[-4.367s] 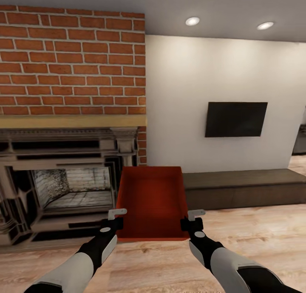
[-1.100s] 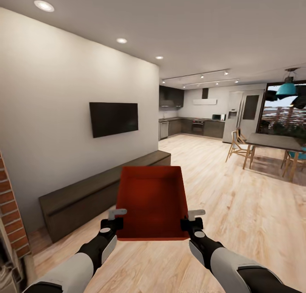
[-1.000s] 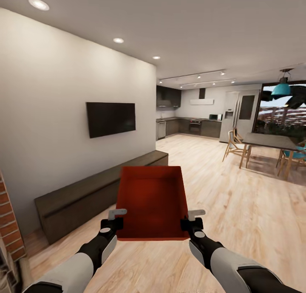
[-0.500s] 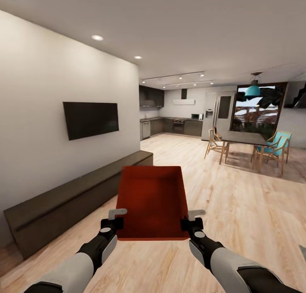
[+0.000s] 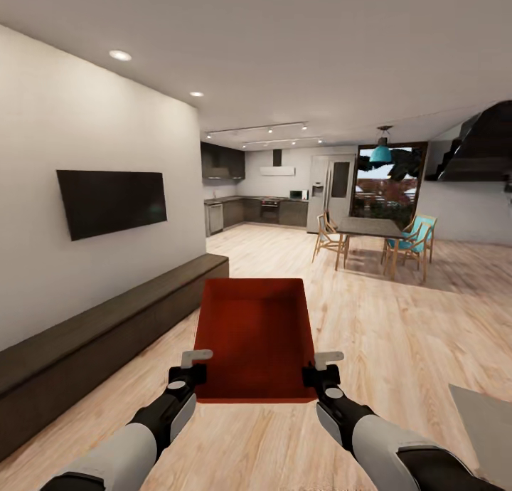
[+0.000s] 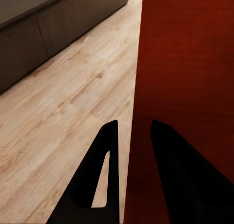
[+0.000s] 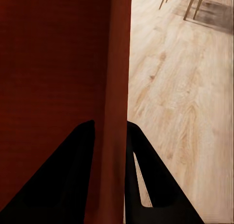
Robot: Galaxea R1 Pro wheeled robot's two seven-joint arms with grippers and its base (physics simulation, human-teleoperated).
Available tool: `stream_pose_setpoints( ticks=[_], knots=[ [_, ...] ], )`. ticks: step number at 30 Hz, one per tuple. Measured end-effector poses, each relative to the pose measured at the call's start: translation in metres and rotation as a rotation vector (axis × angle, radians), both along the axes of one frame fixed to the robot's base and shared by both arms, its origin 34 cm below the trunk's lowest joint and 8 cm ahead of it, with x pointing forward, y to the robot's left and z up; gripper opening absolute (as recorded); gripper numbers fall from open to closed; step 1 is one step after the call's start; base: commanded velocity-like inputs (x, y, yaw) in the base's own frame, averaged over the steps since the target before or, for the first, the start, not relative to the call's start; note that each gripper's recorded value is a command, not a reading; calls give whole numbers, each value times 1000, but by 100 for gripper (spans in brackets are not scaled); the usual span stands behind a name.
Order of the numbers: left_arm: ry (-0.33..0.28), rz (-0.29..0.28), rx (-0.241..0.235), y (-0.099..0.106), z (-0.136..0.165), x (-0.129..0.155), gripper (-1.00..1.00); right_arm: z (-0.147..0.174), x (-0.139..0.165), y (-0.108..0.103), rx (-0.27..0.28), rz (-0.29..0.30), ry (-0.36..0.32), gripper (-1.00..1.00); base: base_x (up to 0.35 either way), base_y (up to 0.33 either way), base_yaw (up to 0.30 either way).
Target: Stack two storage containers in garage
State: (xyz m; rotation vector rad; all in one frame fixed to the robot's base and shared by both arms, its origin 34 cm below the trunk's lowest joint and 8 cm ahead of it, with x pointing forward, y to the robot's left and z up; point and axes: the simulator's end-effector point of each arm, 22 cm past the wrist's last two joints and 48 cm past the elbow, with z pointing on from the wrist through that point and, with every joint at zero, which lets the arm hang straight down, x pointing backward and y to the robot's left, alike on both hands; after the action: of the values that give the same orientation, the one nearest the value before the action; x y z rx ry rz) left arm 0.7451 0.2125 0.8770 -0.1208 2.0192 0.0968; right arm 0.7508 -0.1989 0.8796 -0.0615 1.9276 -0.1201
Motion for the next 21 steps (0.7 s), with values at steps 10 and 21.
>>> stream_pose_setpoints(
  ticks=[10,21],
  knots=[
    [0,0,0,0,0,0,-100,0,0,0,0,0,0,-100,0,0,-282],
    [0,0,0,0,0,0,-100,0,0,0,0,0,0,-100,0,0,-283]
  ],
)
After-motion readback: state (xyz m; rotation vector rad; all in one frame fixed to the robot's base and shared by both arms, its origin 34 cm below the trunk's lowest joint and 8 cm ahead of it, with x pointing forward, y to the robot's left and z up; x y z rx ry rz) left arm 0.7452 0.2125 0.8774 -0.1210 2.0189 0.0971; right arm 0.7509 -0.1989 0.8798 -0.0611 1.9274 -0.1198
